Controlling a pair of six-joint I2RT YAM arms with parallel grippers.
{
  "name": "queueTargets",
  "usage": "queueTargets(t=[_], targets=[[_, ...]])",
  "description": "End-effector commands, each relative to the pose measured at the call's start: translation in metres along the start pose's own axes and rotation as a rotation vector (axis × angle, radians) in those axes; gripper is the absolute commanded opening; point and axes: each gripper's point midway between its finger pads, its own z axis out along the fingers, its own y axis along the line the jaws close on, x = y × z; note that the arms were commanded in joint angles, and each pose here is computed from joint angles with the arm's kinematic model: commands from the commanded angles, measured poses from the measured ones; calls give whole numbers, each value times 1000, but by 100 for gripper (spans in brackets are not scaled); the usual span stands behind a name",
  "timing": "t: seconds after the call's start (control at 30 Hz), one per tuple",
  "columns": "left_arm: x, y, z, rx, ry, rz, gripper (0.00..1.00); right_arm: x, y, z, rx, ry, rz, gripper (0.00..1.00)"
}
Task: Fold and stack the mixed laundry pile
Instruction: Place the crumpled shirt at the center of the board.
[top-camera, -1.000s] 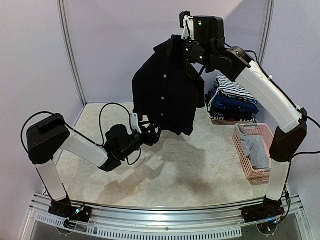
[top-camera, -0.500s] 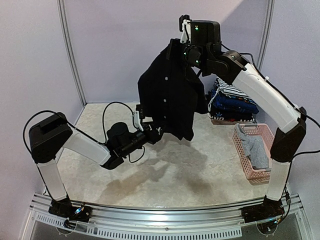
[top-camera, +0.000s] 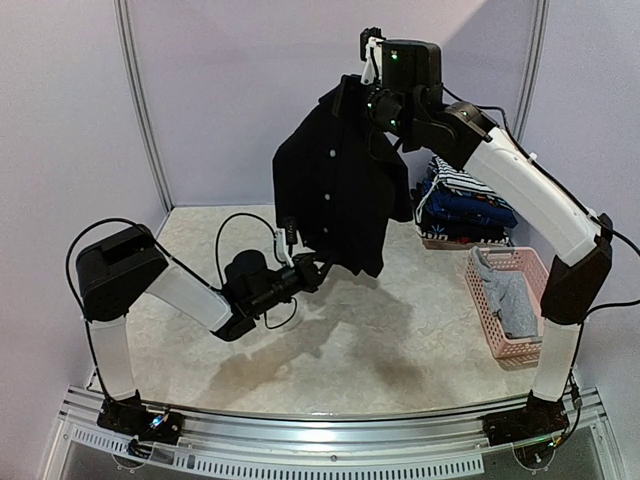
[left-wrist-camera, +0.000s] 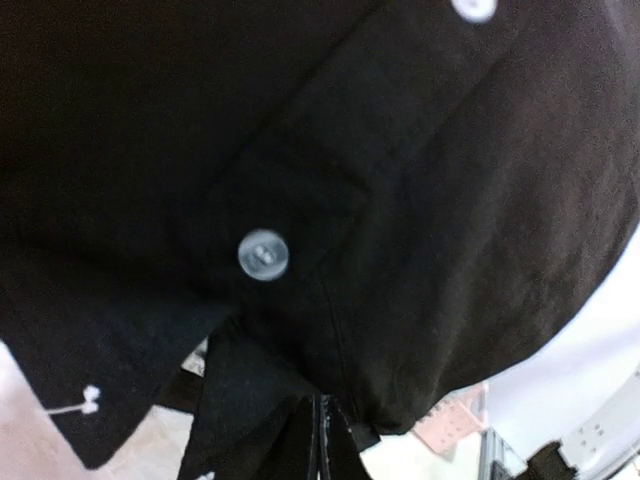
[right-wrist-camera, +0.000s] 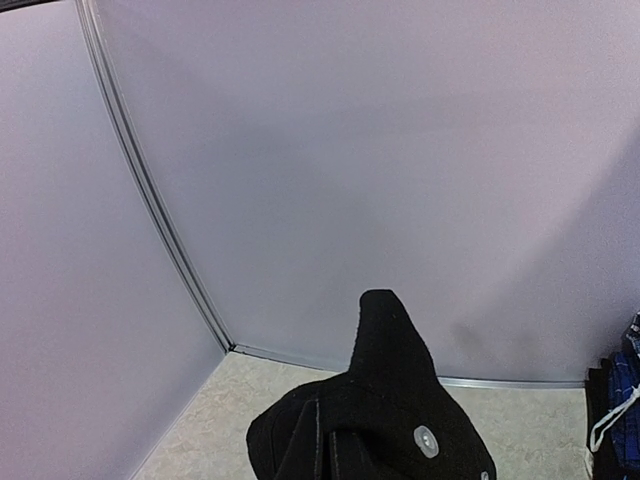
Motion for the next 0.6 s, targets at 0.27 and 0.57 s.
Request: queueTargets(t=[0.27,0.57], targets=[[-45,14,-37,-167,-26,172,0,7,-31,-15,132,-32,-33,0],[-146,-15,-112,-463,-31,517,0,66,-82,-24,327,39,-119,0]])
